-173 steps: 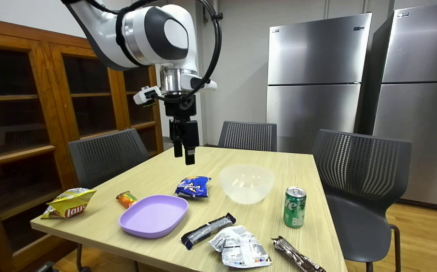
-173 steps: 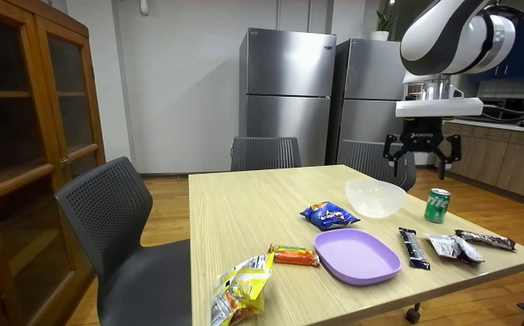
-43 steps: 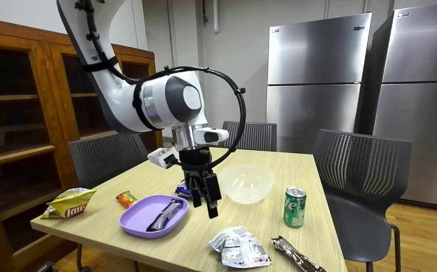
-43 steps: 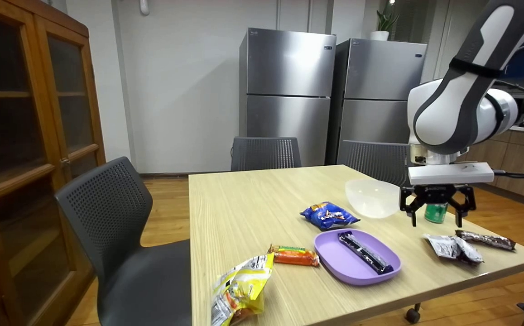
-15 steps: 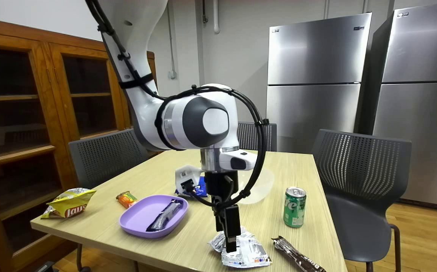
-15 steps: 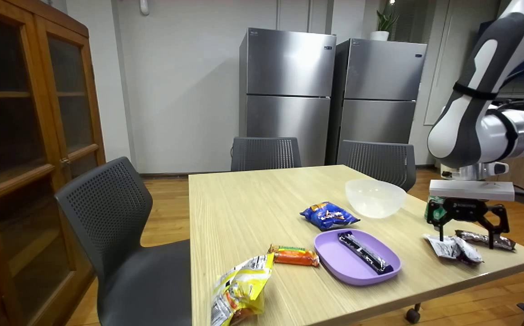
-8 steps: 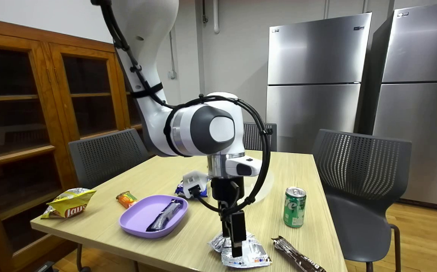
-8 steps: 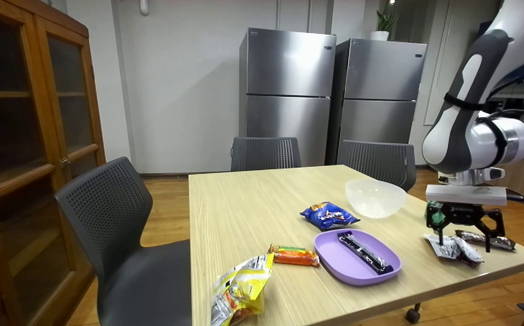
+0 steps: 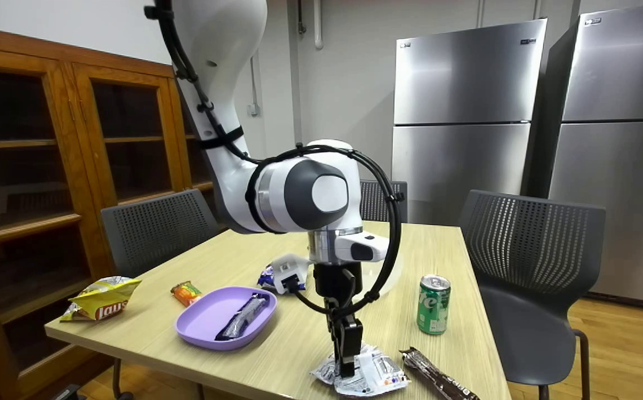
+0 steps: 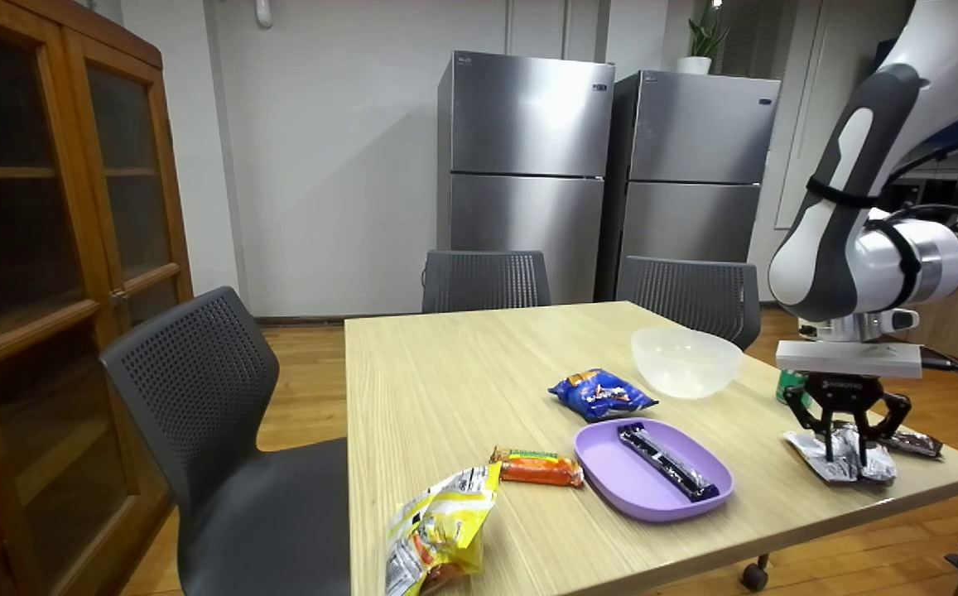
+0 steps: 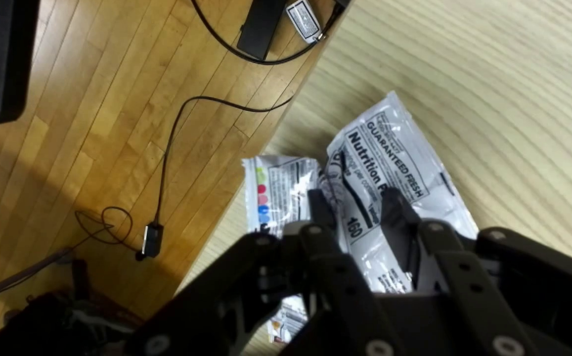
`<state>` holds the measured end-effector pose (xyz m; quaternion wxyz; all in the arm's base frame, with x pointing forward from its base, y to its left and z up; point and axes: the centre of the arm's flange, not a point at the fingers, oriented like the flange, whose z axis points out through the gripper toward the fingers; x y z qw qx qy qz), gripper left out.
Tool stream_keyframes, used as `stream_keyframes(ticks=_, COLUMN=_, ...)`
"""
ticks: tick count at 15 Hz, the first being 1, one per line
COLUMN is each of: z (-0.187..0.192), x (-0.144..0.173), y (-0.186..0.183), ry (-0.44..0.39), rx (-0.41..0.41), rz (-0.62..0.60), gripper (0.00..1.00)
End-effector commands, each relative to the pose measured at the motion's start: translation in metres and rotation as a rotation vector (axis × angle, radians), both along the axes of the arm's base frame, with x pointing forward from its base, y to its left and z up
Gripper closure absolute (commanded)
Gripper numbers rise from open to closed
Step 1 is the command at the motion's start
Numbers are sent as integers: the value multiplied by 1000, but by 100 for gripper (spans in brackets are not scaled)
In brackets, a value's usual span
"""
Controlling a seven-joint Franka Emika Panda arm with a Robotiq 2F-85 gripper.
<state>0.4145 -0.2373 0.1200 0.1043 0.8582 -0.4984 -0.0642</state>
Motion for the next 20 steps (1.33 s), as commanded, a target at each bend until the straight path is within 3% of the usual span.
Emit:
stream_keyframes(ticks=1, z=-2, x=5, y=-4, ry=-2, rx=3, rz=3, gripper=97)
stream_keyframes(ticks=11, z=39, x=-3, y=-5, ry=-37, rx=23, rz=30, gripper=100)
stream_keyframes(ticks=20, z=98, x=10, y=-11, ry=-139, rx=18, rz=59, gripper=100)
